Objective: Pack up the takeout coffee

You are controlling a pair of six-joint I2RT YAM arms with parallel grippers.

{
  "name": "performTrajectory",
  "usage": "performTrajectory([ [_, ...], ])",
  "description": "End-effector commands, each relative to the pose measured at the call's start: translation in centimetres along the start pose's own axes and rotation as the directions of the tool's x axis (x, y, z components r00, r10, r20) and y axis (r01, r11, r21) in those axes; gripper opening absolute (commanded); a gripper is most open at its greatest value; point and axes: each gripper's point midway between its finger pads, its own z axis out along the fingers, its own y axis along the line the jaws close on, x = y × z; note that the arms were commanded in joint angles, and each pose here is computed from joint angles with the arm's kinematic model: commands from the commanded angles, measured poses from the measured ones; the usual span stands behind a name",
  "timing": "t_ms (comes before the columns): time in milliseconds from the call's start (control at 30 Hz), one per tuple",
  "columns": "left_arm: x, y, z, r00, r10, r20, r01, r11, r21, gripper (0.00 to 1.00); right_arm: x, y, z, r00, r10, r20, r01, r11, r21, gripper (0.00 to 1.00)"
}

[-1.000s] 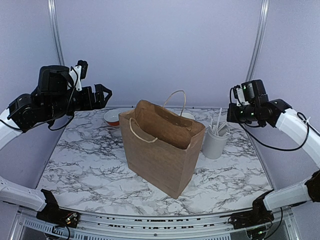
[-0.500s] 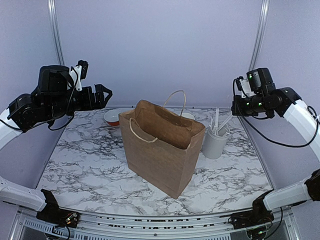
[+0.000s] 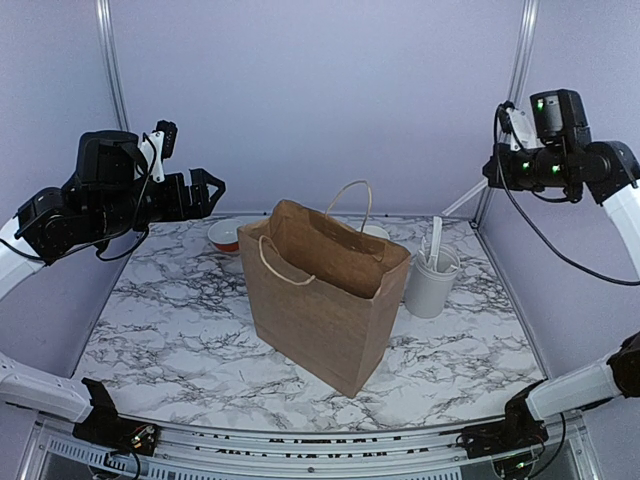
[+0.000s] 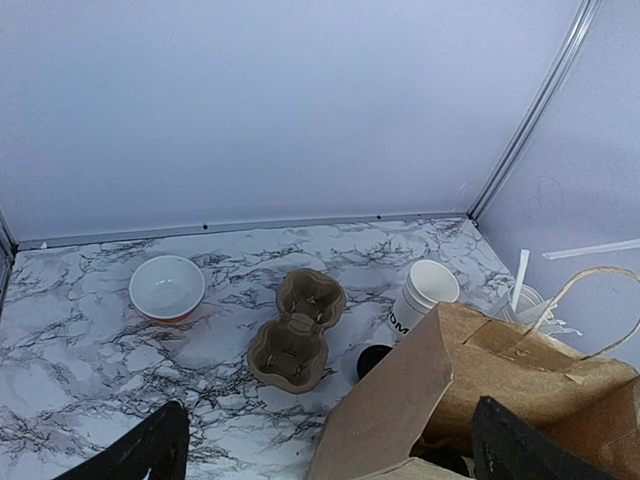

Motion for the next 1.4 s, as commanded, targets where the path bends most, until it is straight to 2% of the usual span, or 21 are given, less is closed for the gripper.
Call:
performTrajectory([
  [0, -1.4, -0.2, -0.6, 0.999, -0.002, 0.042, 0.002, 1.000, 0.017, 0.99, -3.7, 1.5, -3.1, 0.995, -0.030, 0.099, 0.038, 0.996, -0.079, 0.00],
  [100, -1.3, -0.3, -0.6, 0.999, 0.000, 0.039, 0.000, 1.000, 0.019, 0.99, -6.4, 3.6, -5.6, 0.980, -0.016, 0.200, 0.058, 0.976, -0.208, 0.00],
  [200, -1.4, -0.3, -0.5, 0.999, -0.001, 0.039, 0.000, 1.000, 0.021, 0.99, -8.1, 6.4, -7.7, 0.964, 0.009, 0.267, 0.092, 0.926, -0.366, 0.00],
  [467, -1.2, -0.2, -0.5, 0.999, -0.001, 0.038, 0.000, 1.000, 0.013, 0.99, -9.6, 11.0, -10.5, 0.938, 0.085, 0.337, 0.153, 0.769, -0.621, 0.00],
  [633, -1.0, -0.1, -0.4, 0.999, -0.004, 0.034, 0.004, 1.000, 0.011, 0.99, -9.7, 13.3, -11.9, 0.932, 0.109, 0.347, 0.190, 0.668, -0.720, 0.00],
  [867, -0.9, 0.1, -0.5, 0.999, -0.006, 0.036, 0.006, 1.000, 0.004, 0.99, -8.1, 18.0, -12.8, 0.932, 0.028, 0.360, 0.272, 0.604, -0.750, 0.00],
  [1167, -0.8, 0.3, -0.6, 0.999, -0.004, 0.035, 0.004, 1.000, 0.002, 0.99, -3.9, 20.8, -9.2, 0.946, -0.163, 0.281, 0.312, 0.703, -0.640, 0.00],
  [1367, -0.8, 0.2, -0.5, 0.999, -0.005, 0.033, 0.005, 1.000, 0.003, 0.99, 0.3, 24.1, -8.1, 0.927, -0.307, 0.214, 0.370, 0.667, -0.647, 0.00],
])
